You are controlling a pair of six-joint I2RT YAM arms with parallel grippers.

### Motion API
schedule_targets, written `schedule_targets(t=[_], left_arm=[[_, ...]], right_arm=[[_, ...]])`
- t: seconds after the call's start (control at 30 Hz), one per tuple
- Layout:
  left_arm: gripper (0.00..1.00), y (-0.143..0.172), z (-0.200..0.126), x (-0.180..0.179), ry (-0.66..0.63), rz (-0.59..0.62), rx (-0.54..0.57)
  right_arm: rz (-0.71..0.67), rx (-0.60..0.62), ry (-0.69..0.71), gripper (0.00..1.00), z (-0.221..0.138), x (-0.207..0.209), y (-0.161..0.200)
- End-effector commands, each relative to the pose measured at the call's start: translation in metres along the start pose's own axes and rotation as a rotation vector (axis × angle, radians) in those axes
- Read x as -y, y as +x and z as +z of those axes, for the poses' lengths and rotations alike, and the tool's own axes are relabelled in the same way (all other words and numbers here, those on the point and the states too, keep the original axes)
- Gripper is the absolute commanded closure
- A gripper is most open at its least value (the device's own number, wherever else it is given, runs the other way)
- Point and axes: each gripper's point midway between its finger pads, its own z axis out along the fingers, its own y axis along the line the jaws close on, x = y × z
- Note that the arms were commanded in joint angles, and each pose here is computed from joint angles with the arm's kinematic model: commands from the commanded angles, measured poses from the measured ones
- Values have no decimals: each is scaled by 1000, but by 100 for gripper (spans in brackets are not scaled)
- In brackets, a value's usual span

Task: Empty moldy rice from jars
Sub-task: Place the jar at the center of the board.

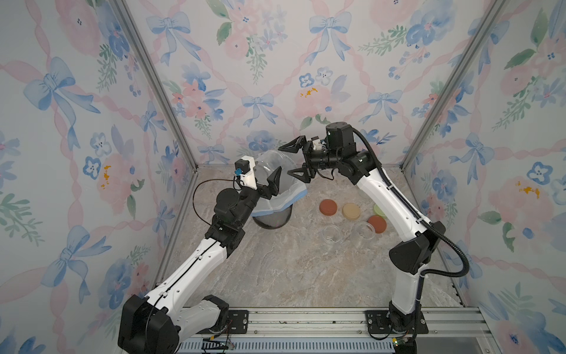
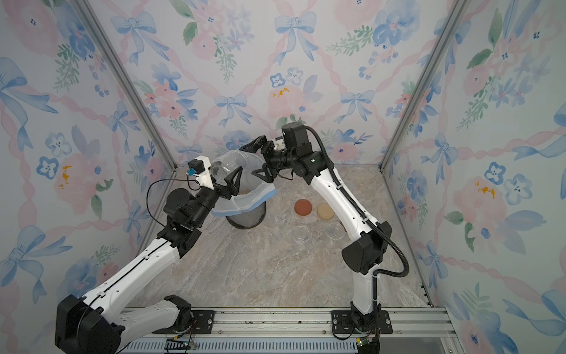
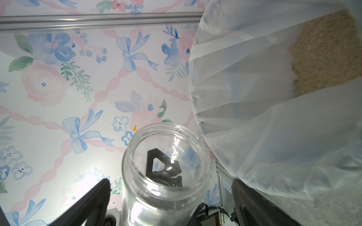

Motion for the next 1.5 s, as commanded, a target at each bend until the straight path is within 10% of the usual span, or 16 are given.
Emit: schedule_targets(t=[0.0, 0.6, 0.8, 0.93, 1.03, 1.13, 1.17, 1.47], left_arm=[[100, -38, -1, 5, 11, 12, 142], [100, -34, 13, 29, 85, -39, 147], [100, -34, 16, 29, 82, -51, 148], [100, -36, 18, 28, 76, -50, 153], [100, -35, 18, 29, 78, -54, 149], [17, -31, 17, 23, 49, -84, 145], [2, -29, 16, 20, 35, -96, 143], [2, -31, -5, 24, 67, -115, 133]], right_arm=[[13, -46, -56, 3, 16, -12, 8], [-4, -68, -100, 1, 43, -25, 13], [-21, -95, -94, 35, 49, -21, 20], [-30, -106, -86, 93, 50, -17, 21], [-37, -99, -76, 100, 47, -15, 18], [-64, -79, -82, 100, 41, -20, 14], [-75, -69, -84, 100, 38, -21, 11], [-145, 21, -82, 100, 12, -29, -15]])
